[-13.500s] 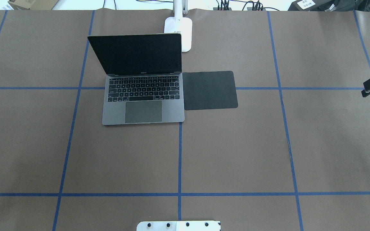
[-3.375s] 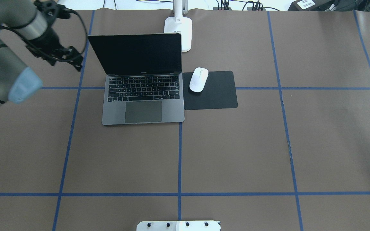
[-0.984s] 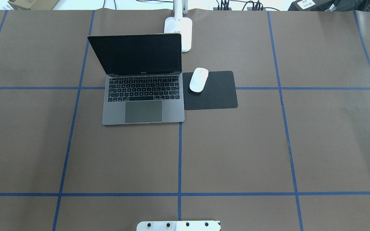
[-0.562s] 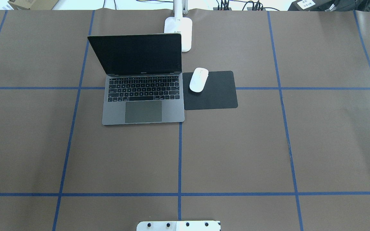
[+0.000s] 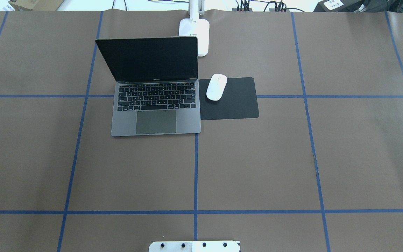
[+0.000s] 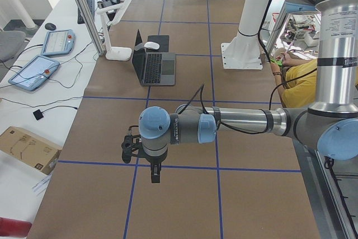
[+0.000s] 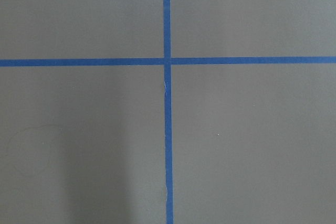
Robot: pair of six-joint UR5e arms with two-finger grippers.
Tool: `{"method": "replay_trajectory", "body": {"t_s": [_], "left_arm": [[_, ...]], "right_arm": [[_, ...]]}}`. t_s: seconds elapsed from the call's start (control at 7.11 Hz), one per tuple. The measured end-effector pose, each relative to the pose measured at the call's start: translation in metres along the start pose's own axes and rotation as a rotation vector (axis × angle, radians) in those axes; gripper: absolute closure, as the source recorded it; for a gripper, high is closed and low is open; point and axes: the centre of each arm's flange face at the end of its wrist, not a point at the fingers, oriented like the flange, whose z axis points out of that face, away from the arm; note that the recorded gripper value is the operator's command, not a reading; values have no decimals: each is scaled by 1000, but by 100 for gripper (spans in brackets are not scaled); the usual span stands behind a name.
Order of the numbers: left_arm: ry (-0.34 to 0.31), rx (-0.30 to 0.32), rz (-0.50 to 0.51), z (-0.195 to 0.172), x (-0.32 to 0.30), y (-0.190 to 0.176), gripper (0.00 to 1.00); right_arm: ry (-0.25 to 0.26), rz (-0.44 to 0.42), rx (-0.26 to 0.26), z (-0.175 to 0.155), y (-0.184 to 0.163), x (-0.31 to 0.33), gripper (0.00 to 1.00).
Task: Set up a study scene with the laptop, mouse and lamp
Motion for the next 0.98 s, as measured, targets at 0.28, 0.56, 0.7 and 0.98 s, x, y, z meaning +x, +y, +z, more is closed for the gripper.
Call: {"method": "replay_trajectory", "body": {"t_s": [0.28, 0.56, 0.7, 0.98], "left_arm": [[0, -1, -3, 0, -1, 1, 0], [0, -3, -7, 1, -2, 2, 0], [0, -4, -7, 2, -2, 3, 0], [0, -2, -4, 1, -2, 4, 0]], "right_arm": [[2, 2, -8, 3, 3, 3, 0], [1, 0, -9, 4, 4, 4, 0], [0, 1, -10, 5, 4, 4, 0], [-2, 3, -10, 4, 4, 4, 0]]}}
